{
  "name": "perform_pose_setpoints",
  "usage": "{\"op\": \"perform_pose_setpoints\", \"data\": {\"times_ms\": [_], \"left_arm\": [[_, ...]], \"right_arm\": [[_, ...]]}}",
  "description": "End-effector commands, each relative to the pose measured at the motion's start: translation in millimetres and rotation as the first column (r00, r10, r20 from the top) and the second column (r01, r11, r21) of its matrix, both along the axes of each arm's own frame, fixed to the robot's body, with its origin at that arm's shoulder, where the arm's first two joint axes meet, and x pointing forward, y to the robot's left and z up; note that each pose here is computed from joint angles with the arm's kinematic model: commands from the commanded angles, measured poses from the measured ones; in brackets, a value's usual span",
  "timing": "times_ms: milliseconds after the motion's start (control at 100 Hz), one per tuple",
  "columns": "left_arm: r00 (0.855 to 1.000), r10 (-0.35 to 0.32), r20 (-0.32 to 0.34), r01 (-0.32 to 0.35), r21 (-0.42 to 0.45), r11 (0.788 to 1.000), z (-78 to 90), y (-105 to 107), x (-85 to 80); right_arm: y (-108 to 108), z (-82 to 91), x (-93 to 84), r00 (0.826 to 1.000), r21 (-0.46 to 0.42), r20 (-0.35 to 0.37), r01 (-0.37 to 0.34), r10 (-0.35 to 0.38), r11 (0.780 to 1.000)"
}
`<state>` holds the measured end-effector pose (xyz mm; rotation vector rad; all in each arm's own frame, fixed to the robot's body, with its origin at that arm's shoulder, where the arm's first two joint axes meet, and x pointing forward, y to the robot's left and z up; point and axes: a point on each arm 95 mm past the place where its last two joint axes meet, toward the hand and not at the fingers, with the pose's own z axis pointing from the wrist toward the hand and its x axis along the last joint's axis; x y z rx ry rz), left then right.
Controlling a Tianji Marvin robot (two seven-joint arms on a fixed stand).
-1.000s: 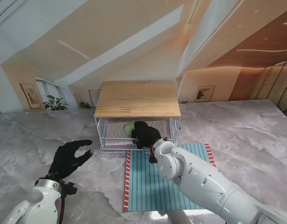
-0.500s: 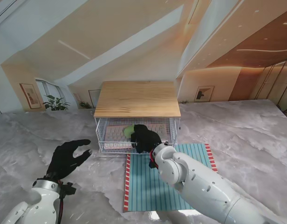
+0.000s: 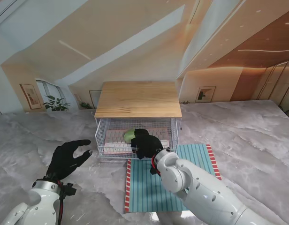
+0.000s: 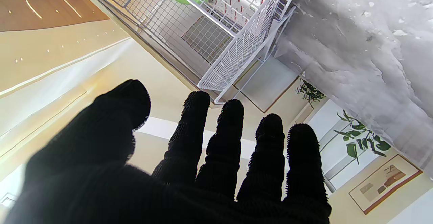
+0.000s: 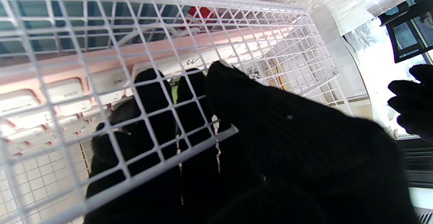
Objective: Unroll the mouse pad and set up the keyboard and mouse from the tabletop organizer
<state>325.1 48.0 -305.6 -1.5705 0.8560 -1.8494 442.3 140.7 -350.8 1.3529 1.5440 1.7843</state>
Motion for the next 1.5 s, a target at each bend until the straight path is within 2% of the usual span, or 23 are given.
{"op": "perform_pose_setpoints", "data": {"times_ms": [0,570,1260,1490], "left_arm": [[1.000,-0.013,-0.005,0.013,-0.006,1.000,0.4,-3.5,-2.1],[1.000,-0.009,0.006,0.009,-0.006,1.000,2.9,-2.0,-3.6],[1.000,-0.013,0.006,0.013,-0.006,1.000,4.5,-2.9,-4.8],[1.000,-0.013,0.007,0.013,-0.005,1.000,5.1,-3.4,-4.6]], "right_arm": [[8.1,3.3,-7.0,1.000,0.015,0.002,-0.031,0.031,0.999],[7.9,3.0,-25.3,0.999,0.039,0.010,-0.040,0.040,0.998],[8.4,-3.1,-36.6,0.999,0.052,-0.015,-0.045,0.046,0.998],[4.3,-4.6,-37.4,0.999,0.045,0.001,-0.053,0.053,0.998]]}}
